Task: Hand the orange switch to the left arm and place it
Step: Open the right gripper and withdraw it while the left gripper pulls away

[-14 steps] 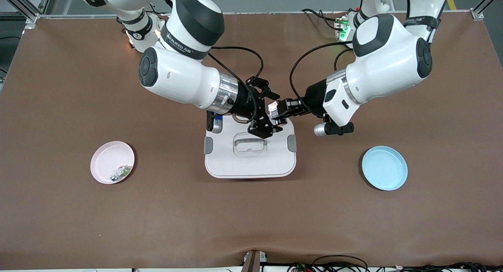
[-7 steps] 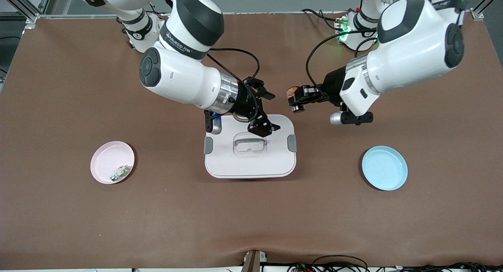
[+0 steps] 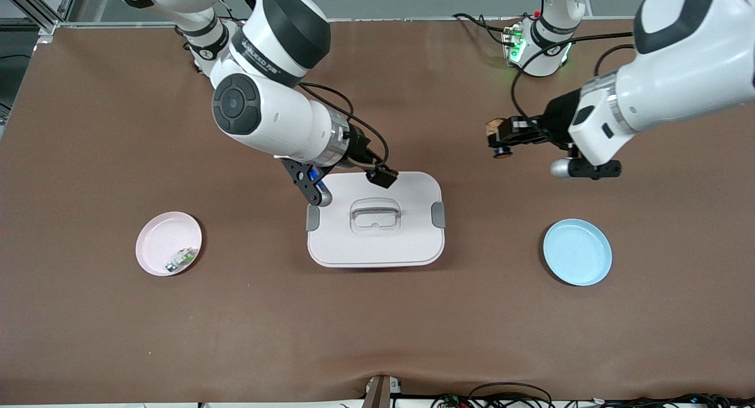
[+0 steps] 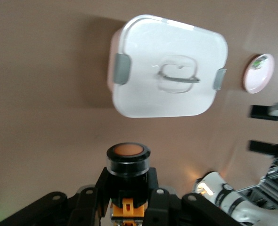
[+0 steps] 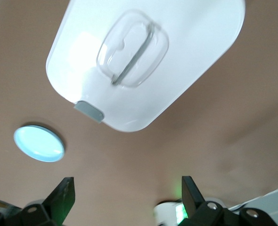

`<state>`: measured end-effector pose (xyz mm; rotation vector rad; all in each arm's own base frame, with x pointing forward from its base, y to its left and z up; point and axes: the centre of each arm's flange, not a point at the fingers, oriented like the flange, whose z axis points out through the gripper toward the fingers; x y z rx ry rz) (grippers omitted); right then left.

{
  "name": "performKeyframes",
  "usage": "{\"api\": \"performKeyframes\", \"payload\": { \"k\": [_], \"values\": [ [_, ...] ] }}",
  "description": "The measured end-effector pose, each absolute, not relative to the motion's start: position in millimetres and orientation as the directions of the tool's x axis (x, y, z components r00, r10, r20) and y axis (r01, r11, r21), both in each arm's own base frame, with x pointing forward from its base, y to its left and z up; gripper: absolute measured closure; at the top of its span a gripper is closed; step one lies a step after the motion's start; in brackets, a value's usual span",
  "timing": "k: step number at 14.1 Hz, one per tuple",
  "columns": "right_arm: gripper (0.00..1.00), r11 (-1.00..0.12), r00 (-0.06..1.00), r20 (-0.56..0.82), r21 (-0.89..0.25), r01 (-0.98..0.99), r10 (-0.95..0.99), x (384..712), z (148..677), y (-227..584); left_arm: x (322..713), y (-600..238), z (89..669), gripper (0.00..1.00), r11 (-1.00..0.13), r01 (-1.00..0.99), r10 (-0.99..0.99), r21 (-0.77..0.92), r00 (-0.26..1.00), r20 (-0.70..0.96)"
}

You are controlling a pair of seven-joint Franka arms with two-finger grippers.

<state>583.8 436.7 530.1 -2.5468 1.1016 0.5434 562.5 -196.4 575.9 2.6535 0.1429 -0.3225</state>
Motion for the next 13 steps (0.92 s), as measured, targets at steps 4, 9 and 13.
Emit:
{"api": "performKeyframes", "payload": {
  "k": [4, 9, 13],
  "values": [
    [0.0, -0.835, 0.807, -0.36, -0.119, -0.537, -0.468, 598, 548, 362, 569, -121, 573, 0.66, -0.93, 0.18, 0.1, 0.321, 0.962, -0.253],
    [0.0, -0.969, 0.955, -0.185, -0.041, -0.244, -0.233, 606, 578, 287, 586, -36, 571, 0.66, -0.925, 0.312, 0.275, 0.218, 0.944, -0.183],
    [0.0, -0.993, 0.983, -0.142, -0.014, -0.117, -0.114, 626, 590, 214, 597, 14, 567, 0.66, -0.872, 0.464, 0.45, 0.155, 0.885, -0.12]
  ]
}}
